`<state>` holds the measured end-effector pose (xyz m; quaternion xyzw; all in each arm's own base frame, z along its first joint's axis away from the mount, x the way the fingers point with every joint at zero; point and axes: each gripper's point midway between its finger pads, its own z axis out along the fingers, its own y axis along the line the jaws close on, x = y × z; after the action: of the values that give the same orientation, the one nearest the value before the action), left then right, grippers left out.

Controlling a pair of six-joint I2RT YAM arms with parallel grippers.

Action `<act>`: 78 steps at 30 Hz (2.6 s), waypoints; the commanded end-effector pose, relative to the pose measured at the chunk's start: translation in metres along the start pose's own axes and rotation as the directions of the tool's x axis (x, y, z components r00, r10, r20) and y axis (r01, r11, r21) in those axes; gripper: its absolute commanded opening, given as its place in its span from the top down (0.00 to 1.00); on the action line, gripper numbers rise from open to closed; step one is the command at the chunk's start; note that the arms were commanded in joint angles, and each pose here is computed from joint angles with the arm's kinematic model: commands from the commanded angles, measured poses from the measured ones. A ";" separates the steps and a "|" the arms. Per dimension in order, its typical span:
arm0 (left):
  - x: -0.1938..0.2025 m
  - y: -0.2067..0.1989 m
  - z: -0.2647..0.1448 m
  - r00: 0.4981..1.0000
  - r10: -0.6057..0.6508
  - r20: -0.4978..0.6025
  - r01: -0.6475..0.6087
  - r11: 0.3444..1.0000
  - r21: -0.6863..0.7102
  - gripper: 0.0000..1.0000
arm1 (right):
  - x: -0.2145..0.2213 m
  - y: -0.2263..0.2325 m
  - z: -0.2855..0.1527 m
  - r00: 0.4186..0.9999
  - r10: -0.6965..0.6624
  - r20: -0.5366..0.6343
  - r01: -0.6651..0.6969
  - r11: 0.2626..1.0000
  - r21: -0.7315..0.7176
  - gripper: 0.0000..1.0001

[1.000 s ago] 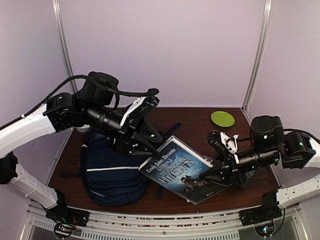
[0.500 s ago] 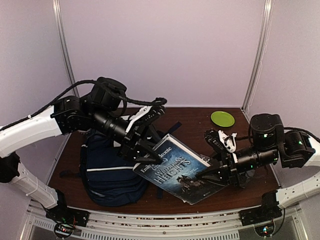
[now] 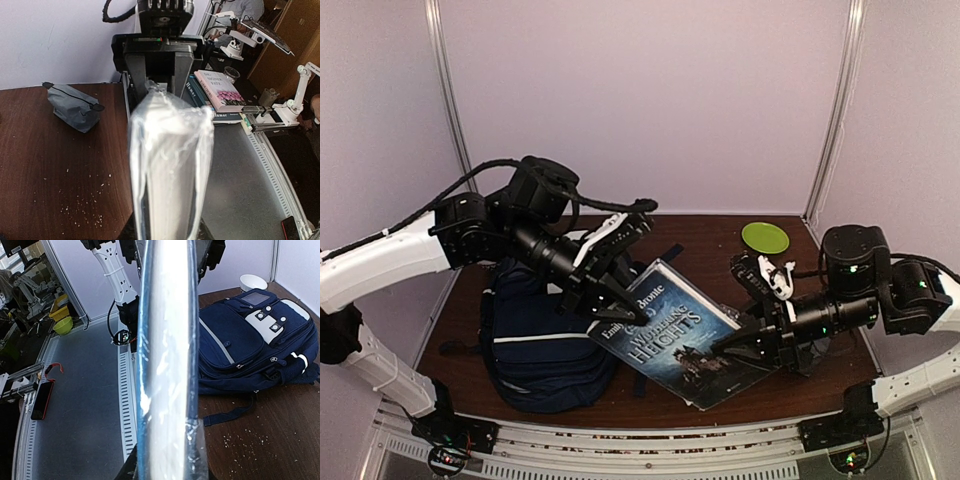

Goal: Pack the student bag
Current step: Pick up the book from the center of the board.

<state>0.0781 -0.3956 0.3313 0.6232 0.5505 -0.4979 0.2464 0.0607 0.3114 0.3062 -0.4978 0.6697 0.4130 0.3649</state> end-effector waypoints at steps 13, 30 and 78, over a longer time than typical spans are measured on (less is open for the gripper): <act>-0.068 -0.018 -0.070 0.924 0.132 0.360 -0.088 0.987 -0.135 1.00 | -0.053 -0.035 -0.061 0.853 0.197 0.483 -0.285 0.952 0.115 0.01; -0.095 -0.029 -0.105 0.763 0.045 0.645 -0.015 0.998 -0.053 1.00 | -0.047 -0.014 -0.066 0.756 0.299 0.583 -0.289 0.951 -0.114 0.01; 0.139 0.095 -0.139 0.846 -0.393 0.360 0.501 0.359 -0.787 0.02 | 0.005 -0.113 -0.070 0.791 0.214 0.573 -0.507 0.753 0.419 1.00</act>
<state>0.1882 -0.2791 0.3297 0.2533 0.7322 -0.3946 0.4939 0.1363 0.2519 0.2912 -0.1825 0.7340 0.4234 0.4987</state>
